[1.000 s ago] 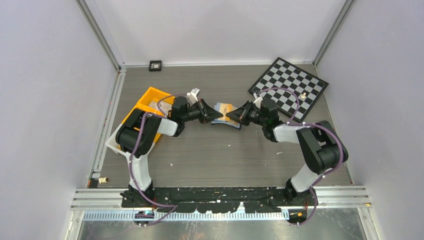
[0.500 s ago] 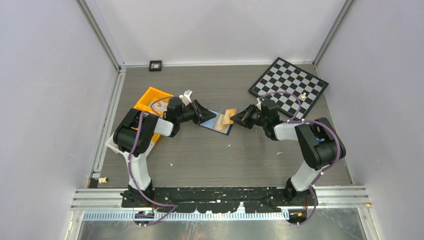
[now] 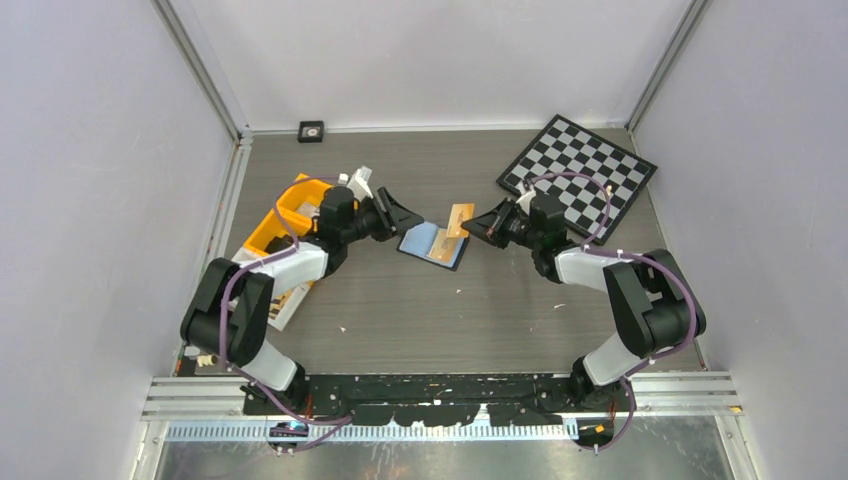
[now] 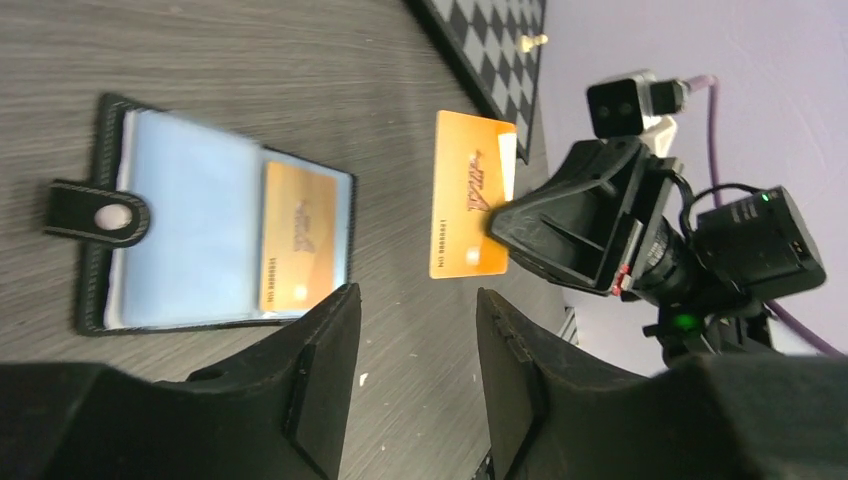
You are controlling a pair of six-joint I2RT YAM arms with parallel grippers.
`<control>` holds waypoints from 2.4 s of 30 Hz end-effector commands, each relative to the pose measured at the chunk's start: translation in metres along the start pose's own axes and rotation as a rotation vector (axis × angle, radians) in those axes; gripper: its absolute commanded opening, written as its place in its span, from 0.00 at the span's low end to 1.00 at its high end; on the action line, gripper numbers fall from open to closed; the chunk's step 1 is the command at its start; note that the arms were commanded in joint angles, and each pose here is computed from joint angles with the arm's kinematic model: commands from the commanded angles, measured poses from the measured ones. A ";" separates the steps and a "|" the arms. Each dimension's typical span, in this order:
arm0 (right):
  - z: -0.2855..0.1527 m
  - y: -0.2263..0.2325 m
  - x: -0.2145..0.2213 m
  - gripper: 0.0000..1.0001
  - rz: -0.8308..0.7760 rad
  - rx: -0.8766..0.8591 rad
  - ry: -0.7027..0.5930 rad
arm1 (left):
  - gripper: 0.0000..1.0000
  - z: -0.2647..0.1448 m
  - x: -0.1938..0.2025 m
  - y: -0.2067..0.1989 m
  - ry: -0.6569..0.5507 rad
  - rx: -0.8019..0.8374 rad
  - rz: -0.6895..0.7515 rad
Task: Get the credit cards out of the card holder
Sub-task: Remove the credit card from the card holder, then place the credit card in the storage box.
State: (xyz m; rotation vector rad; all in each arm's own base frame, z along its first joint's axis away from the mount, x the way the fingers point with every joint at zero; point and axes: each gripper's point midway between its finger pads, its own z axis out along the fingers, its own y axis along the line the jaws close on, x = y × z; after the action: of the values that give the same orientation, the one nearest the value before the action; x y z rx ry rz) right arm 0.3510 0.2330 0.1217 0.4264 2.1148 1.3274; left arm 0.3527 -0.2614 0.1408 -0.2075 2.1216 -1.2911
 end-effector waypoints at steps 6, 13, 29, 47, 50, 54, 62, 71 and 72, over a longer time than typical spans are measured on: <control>-0.011 0.067 0.006 0.00 -0.075 -0.318 0.017 | 0.48 0.009 0.033 -0.050 0.094 0.158 0.139; -0.011 0.084 0.017 0.00 -0.099 -0.382 0.054 | 0.41 0.012 0.036 -0.057 0.114 0.214 0.118; -0.007 0.084 0.023 0.00 -0.104 -0.384 0.075 | 0.35 -0.009 0.015 -0.074 0.010 0.393 0.051; 0.000 0.091 0.040 0.15 -0.126 -0.402 0.134 | 0.00 -0.015 0.005 -0.073 -0.015 0.407 0.032; 0.002 0.081 0.035 0.45 -0.132 -0.347 0.101 | 0.00 -0.019 -0.002 -0.060 -0.053 0.354 0.021; -0.003 0.071 0.024 0.49 -0.153 -0.282 0.035 | 0.00 -0.025 -0.014 -0.029 -0.118 0.197 -0.001; -0.016 0.061 0.009 0.49 -0.200 -0.182 -0.059 | 0.00 -0.079 -0.051 0.046 -0.360 -0.346 0.020; -0.019 0.059 0.006 0.49 -0.218 -0.163 -0.075 | 0.00 -0.244 -0.090 0.092 -0.698 -1.234 -0.063; -0.020 0.059 0.007 0.49 -0.217 -0.164 -0.073 | 0.00 -0.254 -0.092 0.090 -0.715 -1.280 -0.059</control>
State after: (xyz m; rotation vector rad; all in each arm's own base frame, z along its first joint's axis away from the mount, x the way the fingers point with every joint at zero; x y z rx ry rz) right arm 0.3284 0.2531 0.1639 0.1985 1.9727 1.3482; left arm 0.3413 -0.0678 0.1702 -0.9157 1.9896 -0.2530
